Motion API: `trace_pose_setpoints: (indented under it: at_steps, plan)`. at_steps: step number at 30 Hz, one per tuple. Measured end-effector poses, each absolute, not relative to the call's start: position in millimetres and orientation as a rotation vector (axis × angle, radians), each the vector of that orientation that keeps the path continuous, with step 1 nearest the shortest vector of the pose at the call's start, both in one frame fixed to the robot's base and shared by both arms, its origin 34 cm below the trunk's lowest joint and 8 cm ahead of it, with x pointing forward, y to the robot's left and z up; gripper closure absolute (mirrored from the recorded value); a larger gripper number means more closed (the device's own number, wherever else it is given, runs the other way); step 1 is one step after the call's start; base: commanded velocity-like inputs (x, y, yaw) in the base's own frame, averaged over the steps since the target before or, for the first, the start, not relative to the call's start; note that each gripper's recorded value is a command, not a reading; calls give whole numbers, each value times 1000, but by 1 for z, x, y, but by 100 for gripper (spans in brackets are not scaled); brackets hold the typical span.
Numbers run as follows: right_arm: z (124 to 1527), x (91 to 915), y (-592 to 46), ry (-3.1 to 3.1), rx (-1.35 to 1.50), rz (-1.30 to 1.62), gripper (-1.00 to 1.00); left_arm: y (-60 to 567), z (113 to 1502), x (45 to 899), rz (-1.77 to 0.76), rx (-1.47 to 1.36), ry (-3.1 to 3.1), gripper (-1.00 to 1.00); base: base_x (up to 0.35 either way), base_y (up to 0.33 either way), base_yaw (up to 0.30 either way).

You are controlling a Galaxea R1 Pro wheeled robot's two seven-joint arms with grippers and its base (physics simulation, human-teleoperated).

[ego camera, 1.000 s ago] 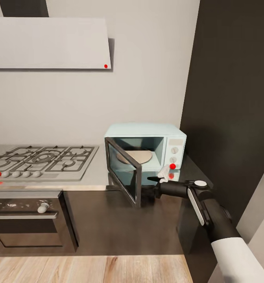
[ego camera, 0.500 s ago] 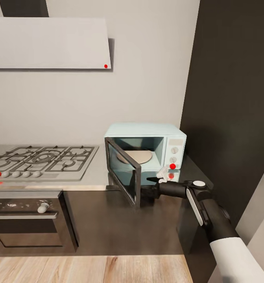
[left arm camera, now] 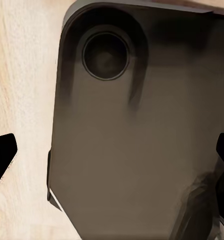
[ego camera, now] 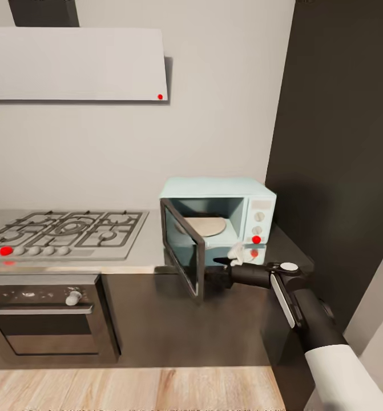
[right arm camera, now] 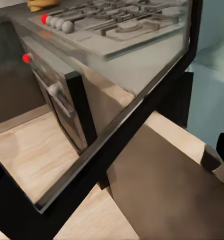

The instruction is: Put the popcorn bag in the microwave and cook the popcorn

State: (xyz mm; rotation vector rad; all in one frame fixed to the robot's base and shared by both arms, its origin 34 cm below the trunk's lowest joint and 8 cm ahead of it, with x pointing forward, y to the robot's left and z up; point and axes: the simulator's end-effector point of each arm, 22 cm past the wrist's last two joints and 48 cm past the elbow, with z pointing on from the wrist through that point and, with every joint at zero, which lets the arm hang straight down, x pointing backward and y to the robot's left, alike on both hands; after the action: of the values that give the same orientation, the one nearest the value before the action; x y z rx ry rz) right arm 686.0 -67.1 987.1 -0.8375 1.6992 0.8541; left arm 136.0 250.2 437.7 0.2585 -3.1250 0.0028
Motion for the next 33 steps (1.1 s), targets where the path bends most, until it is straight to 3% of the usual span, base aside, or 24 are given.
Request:
trace_pose_setpoints:
  at_steps: [33]
  plan:
    - [987,686,-68,1702,-837,852,-100,251,438,136,2,257,-3125,-100,-24,131,0]
